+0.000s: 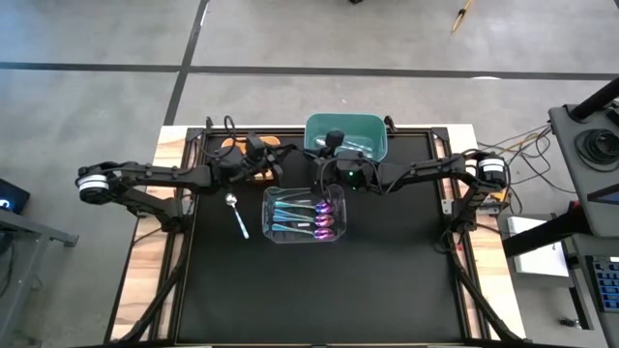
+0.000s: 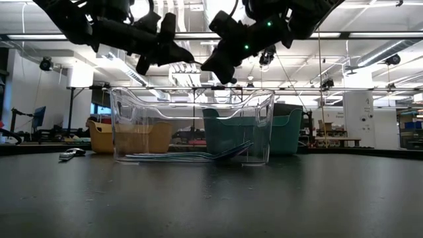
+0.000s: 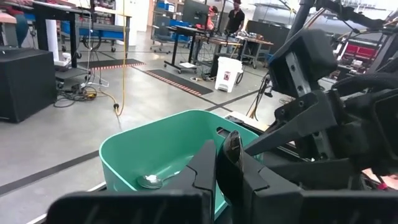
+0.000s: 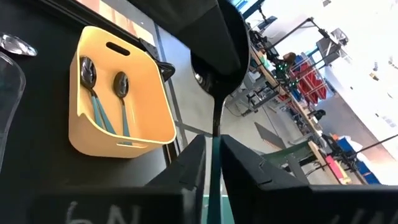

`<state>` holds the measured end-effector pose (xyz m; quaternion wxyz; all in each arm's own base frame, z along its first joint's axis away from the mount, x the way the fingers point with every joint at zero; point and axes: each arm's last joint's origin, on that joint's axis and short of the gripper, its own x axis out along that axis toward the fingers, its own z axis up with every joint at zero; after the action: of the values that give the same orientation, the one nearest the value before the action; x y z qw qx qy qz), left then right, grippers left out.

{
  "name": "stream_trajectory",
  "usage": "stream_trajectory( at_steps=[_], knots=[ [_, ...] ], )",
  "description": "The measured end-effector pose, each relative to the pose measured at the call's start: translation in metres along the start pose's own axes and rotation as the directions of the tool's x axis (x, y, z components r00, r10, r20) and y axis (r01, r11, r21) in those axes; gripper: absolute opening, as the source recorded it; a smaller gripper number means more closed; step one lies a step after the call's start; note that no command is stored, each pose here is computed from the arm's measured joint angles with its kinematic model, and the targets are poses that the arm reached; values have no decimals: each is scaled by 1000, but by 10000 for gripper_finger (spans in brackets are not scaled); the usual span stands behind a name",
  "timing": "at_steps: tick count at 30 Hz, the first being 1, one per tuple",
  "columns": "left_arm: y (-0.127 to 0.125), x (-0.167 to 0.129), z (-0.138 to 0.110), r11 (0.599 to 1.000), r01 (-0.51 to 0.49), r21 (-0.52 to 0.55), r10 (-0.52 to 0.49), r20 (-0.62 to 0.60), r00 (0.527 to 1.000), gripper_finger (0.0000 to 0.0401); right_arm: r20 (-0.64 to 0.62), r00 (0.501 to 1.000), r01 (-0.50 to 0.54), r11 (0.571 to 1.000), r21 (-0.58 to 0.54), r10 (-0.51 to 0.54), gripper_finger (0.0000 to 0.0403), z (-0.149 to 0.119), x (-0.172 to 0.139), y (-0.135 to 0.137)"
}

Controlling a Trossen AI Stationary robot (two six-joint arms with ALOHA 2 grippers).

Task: Sort silverware by color (type)
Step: Put the blue spoon into the yellow bin

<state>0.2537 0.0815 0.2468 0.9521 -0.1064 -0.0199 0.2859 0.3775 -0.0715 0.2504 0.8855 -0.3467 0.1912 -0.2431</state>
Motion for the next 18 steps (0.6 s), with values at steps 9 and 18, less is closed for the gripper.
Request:
stream_trajectory(
  at_steps=[9,18],
  knots=[
    [3,-5,5,999,-33,-3,33,-1,999,1,3,1000,8,998,55,-8,76,1,-1,-1],
    [25,-24,12,963,-266,47,270,-94,958,1,-59,989,139,987,77,-134,77,5,-8,-16]
  ],
)
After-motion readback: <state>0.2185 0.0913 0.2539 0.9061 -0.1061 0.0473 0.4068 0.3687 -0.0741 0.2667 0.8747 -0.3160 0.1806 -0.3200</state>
